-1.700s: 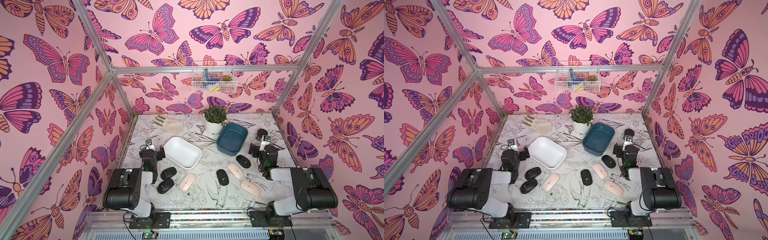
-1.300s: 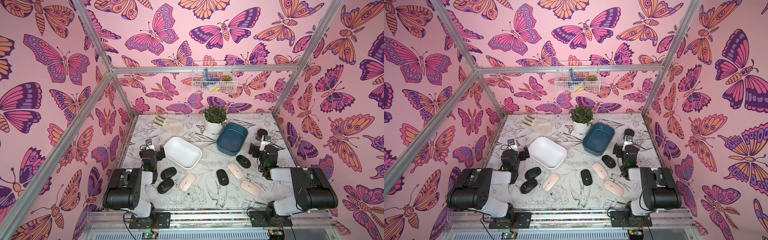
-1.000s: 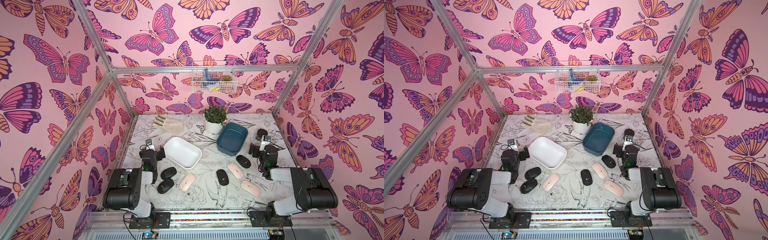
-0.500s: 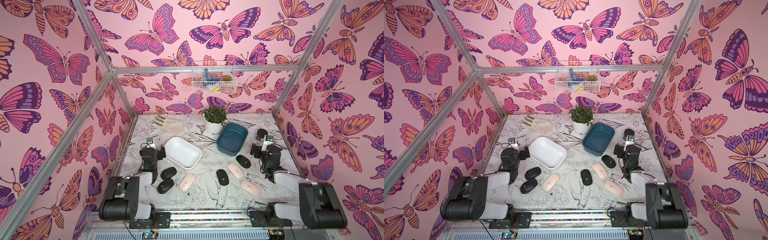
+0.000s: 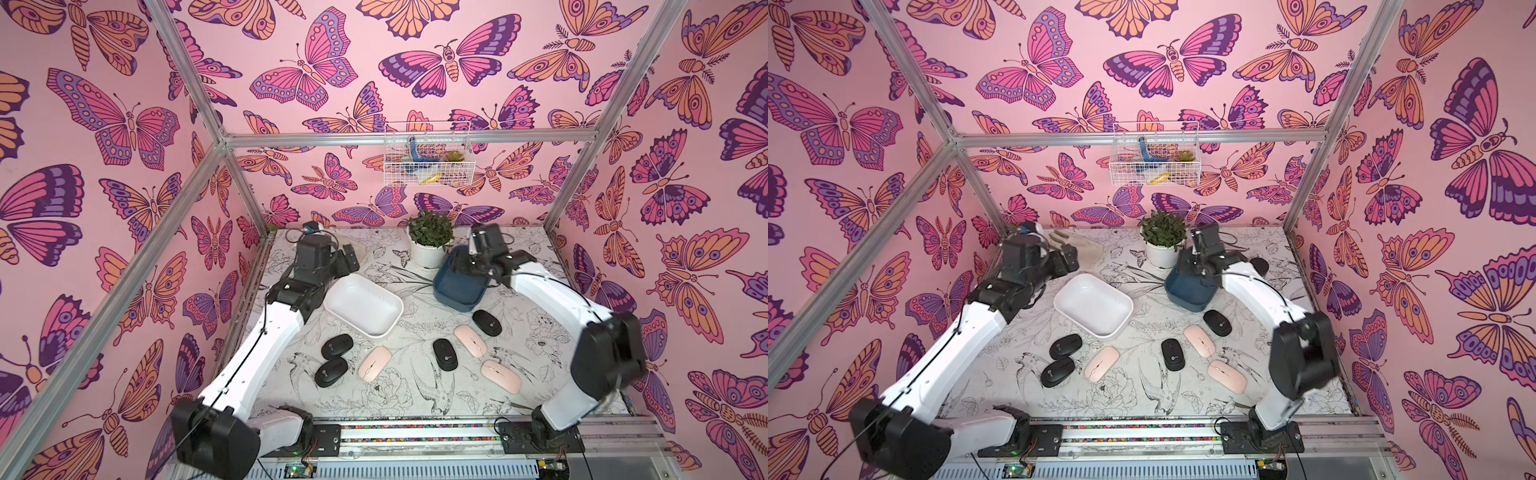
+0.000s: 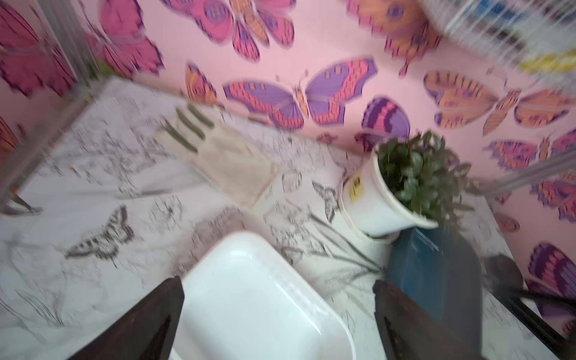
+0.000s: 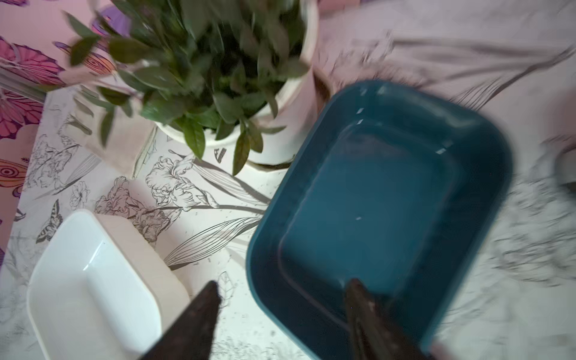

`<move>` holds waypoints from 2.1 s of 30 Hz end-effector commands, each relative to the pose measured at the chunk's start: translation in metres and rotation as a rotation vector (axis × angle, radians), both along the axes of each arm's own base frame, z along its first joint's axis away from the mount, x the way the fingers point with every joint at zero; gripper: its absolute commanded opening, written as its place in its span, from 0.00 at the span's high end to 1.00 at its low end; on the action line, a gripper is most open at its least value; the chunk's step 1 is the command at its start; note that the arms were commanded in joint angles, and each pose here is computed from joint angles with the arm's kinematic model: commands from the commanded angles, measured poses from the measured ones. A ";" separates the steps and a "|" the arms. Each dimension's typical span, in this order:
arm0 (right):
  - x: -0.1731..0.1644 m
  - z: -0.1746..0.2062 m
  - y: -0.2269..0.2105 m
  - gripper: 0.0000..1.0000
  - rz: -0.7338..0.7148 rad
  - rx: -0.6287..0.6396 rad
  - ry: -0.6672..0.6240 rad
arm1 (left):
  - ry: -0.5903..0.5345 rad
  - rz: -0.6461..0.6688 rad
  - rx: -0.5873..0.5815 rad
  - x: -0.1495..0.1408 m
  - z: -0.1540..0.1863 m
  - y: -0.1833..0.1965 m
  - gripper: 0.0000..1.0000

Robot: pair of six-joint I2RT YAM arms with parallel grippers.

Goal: Place the mice by color into the storage box
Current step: Move the storage box to the center of the board, then pick up the mouse from the center of the board.

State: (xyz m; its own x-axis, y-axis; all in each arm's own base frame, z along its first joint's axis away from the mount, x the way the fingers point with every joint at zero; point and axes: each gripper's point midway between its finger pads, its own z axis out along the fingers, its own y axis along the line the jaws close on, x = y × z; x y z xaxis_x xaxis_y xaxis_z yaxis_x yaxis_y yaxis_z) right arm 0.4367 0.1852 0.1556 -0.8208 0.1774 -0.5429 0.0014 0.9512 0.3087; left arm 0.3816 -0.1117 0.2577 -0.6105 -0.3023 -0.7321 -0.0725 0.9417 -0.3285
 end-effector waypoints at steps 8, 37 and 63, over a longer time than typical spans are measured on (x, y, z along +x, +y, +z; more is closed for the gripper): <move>-0.013 -0.072 0.006 0.71 -0.063 -0.042 0.296 | 0.442 -0.124 -0.006 -0.073 -0.069 -0.042 0.00; -0.168 -0.083 0.043 0.83 0.379 -0.288 0.467 | 0.459 -0.162 0.008 -0.063 -0.074 -0.046 0.00; -0.167 -0.113 -0.124 0.20 0.063 -0.582 0.634 | 0.464 -0.255 -0.071 -0.083 -0.072 -0.065 0.00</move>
